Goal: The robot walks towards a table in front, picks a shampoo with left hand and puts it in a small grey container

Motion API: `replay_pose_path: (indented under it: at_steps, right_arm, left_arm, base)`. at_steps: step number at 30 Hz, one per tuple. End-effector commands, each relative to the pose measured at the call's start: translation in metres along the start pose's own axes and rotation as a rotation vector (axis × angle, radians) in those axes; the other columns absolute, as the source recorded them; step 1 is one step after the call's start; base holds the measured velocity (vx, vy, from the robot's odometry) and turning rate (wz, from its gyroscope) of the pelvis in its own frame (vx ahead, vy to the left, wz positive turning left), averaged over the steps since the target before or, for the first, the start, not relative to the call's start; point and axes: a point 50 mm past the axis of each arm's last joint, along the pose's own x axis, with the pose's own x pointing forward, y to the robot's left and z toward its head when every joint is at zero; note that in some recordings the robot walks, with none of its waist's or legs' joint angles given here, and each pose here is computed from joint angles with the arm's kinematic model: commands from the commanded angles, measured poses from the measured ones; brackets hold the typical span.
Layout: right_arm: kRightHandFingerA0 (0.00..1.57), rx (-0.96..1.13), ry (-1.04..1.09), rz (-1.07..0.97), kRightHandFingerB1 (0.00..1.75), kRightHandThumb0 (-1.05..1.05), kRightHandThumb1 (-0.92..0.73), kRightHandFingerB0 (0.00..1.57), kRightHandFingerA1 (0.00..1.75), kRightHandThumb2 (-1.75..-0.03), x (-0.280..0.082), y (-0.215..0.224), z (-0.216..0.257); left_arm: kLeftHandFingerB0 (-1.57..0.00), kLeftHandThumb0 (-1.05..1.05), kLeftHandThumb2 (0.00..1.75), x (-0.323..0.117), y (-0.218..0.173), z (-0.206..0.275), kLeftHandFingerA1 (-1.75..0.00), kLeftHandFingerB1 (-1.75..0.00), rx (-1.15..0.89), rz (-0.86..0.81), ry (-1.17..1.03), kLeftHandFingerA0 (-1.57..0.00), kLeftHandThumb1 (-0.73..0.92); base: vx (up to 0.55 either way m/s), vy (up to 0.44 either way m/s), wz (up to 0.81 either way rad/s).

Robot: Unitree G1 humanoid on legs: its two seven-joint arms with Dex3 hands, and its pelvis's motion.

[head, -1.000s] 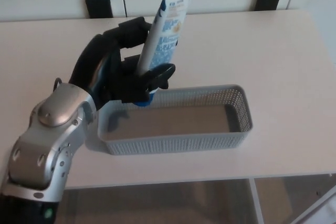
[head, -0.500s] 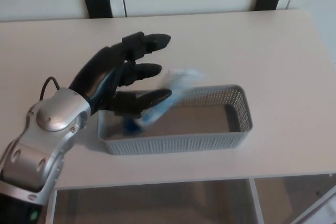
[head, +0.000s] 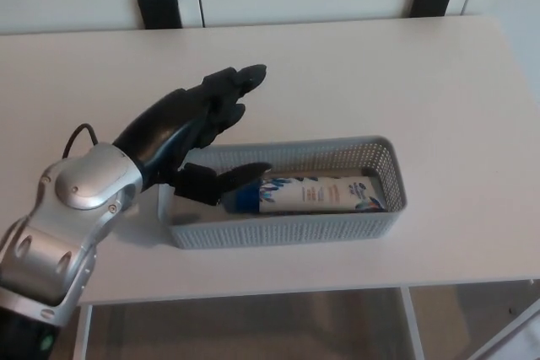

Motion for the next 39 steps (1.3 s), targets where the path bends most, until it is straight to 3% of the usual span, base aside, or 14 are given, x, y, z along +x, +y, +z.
replay_pose_path:
  at_steps: [1,10,12,17,19,23,24,25,26,28,34,35,38,39]
  right_arm:
    - [0.73,0.022,-0.024,0.004,0.44,-0.33,-0.66,0.62,0.47,-0.60,0.001,-0.007,0.004]
    - [0.74,0.017,-0.034,-0.016,0.44,-0.32,-0.65,0.62,0.47,-0.59,0.000,-0.005,0.005]
    - [0.74,0.003,-0.029,-0.017,0.43,-0.28,-0.67,0.61,0.45,-0.59,0.000,-0.007,0.005]
    - [0.74,-0.003,-0.024,-0.018,0.43,-0.28,-0.66,0.61,0.46,-0.59,-0.001,-0.008,0.002]
    - [0.74,0.017,-0.001,-0.018,0.43,-0.27,-0.66,0.61,0.47,-0.59,-0.003,-0.008,-0.004]
    - [0.75,0.012,-0.002,-0.016,0.44,-0.27,-0.66,0.61,0.48,-0.60,-0.004,-0.009,-0.007]
    - [0.76,0.004,0.004,-0.013,0.44,-0.27,-0.67,0.62,0.48,-0.60,-0.006,-0.009,-0.010]
    - [0.76,0.002,0.006,-0.012,0.44,-0.27,-0.67,0.62,0.48,-0.60,-0.006,-0.009,-0.011]
    - [0.77,-0.006,0.012,-0.013,0.44,-0.28,-0.66,0.63,0.48,-0.59,-0.007,-0.009,-0.012]
    - [0.82,-0.048,0.025,-0.036,0.43,-0.33,-0.63,0.64,0.48,-0.58,-0.007,-0.010,-0.015]
    - [0.83,-0.081,0.066,-0.033,0.43,-0.34,-0.64,0.64,0.48,-0.58,-0.010,-0.009,-0.024]
    - [0.82,-0.082,0.070,-0.034,0.42,-0.33,-0.65,0.63,0.48,-0.58,-0.010,-0.010,-0.024]
    - [0.82,-0.080,0.072,-0.034,0.42,-0.33,-0.65,0.63,0.48,-0.58,-0.010,-0.010,-0.024]
    - [0.82,-0.075,0.066,-0.033,0.42,-0.33,-0.66,0.62,0.48,-0.58,-0.009,-0.012,-0.022]
  left_arm:
    - [0.00,-0.82,0.84,-0.002,0.004,0.001,-0.02,0.00,0.029,-0.011,-0.014,0.00,0.49]
    - [0.00,-0.75,0.73,-0.022,0.011,0.036,-0.04,-0.07,0.048,0.002,-0.169,0.00,0.41]
    - [0.00,-0.71,0.83,-0.072,0.018,0.103,-0.09,-0.13,0.185,0.044,-0.447,0.00,0.41]
    - [0.00,-0.69,0.82,-0.090,0.016,0.114,-0.11,-0.13,0.218,0.048,-0.512,0.00,0.40]
    - [-0.03,-0.63,0.77,-0.140,0.015,0.123,-0.29,-0.33,0.278,0.086,-0.581,-0.06,0.39]
    - [-0.06,-0.61,0.73,-0.158,0.013,0.118,-0.33,-0.38,0.269,0.096,-0.585,-0.06,0.38]
    - [0.00,-0.30,0.86,-0.170,0.010,0.103,-0.49,-0.48,0.249,0.119,-0.550,0.00,0.31]
    - [0.00,-0.30,0.86,-0.174,0.009,0.099,-0.49,-0.48,0.244,0.125,-0.539,0.00,0.31]
    - [-0.19,-0.46,0.55,-0.181,0.008,0.090,-0.32,-0.30,0.238,0.130,-0.513,-0.14,0.49]
    - [-0.15,-0.47,0.64,-0.200,0.002,0.062,-0.39,-0.35,0.171,0.119,-0.420,-0.12,0.43]
    - [-0.24,-0.33,0.56,-0.235,-0.017,0.001,-0.36,-0.29,-0.048,0.108,-0.201,-0.15,0.53]
    - [-0.29,-0.33,0.55,-0.244,-0.022,-0.015,-0.41,-0.31,-0.085,0.127,-0.137,-0.44,0.52]
    - [-0.29,-0.33,0.55,-0.256,-0.030,-0.033,-0.41,-0.31,-0.118,0.151,-0.059,-0.44,0.52]
    - [-0.30,-0.32,0.57,-0.266,-0.036,-0.051,-0.49,-0.32,-0.137,0.165,0.011,-0.60,0.55]
  base:
    - [0.00,0.000,0.00]
    - [0.00,0.000,0.00]
    - [0.00,0.000,0.00]
    - [0.00,0.000,0.00]
    - [0.00,0.000,0.00]
    - [0.00,0.000,0.00]
    - [0.00,0.000,0.00]
    - [0.00,0.000,0.00]
    - [0.00,0.000,0.00]
    - [0.00,0.000,0.00]
    - [0.00,0.000,0.00]
    - [0.00,0.000,0.00]
    - [0.00,0.000,0.00]
    - [0.00,0.000,0.00]
